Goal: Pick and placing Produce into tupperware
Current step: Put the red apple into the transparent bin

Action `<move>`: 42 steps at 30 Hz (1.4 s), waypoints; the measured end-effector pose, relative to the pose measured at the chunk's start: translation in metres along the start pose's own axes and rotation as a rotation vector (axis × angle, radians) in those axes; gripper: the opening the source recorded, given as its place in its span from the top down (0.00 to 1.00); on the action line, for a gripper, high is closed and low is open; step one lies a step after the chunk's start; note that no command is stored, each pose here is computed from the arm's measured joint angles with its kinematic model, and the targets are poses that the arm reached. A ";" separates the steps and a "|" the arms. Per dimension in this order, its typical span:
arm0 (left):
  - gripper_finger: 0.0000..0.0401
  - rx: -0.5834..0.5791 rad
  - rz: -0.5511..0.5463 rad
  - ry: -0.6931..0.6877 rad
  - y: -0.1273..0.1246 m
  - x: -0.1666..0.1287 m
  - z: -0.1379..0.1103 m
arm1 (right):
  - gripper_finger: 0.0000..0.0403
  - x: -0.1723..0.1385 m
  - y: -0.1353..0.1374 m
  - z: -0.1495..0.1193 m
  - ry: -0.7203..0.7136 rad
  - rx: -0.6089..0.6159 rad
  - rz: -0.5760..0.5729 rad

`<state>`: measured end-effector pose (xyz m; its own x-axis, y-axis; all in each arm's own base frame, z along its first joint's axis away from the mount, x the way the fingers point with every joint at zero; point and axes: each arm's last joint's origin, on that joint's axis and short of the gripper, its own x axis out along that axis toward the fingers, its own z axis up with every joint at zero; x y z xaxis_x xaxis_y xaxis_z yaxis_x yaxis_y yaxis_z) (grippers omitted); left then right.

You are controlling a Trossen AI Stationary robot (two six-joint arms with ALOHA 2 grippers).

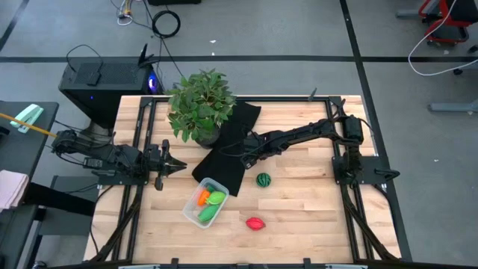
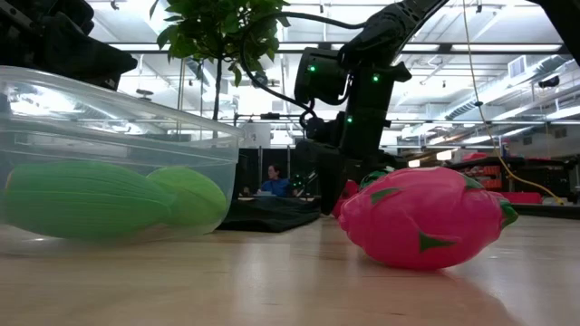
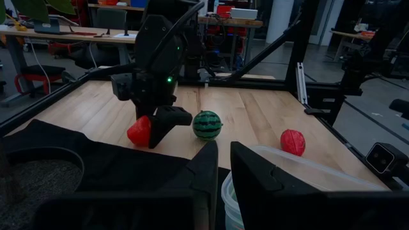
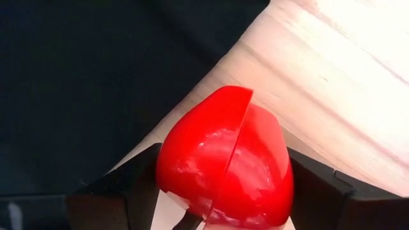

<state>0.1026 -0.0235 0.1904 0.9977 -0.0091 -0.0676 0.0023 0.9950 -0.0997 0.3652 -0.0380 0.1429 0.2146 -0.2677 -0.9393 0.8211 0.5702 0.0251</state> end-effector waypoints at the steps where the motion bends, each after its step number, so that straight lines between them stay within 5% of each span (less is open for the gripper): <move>1: 0.88 0.000 0.000 0.000 0.000 0.000 0.000 | 0.33 0.000 0.000 0.000 0.006 -0.008 0.007; 17: 0.88 0.001 0.000 0.000 0.000 0.000 0.000 | 0.34 -0.039 0.000 0.007 -0.027 -0.068 0.141; 42: 0.89 0.001 -0.001 -0.006 0.000 0.000 0.001 | 0.34 -0.130 0.069 -0.029 -0.381 -0.284 0.722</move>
<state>0.1027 -0.0235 0.1910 0.9981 -0.0092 -0.0616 0.0031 0.9951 -0.0985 0.3792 0.0585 0.2566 0.8370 0.0218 -0.5468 0.2631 0.8601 0.4370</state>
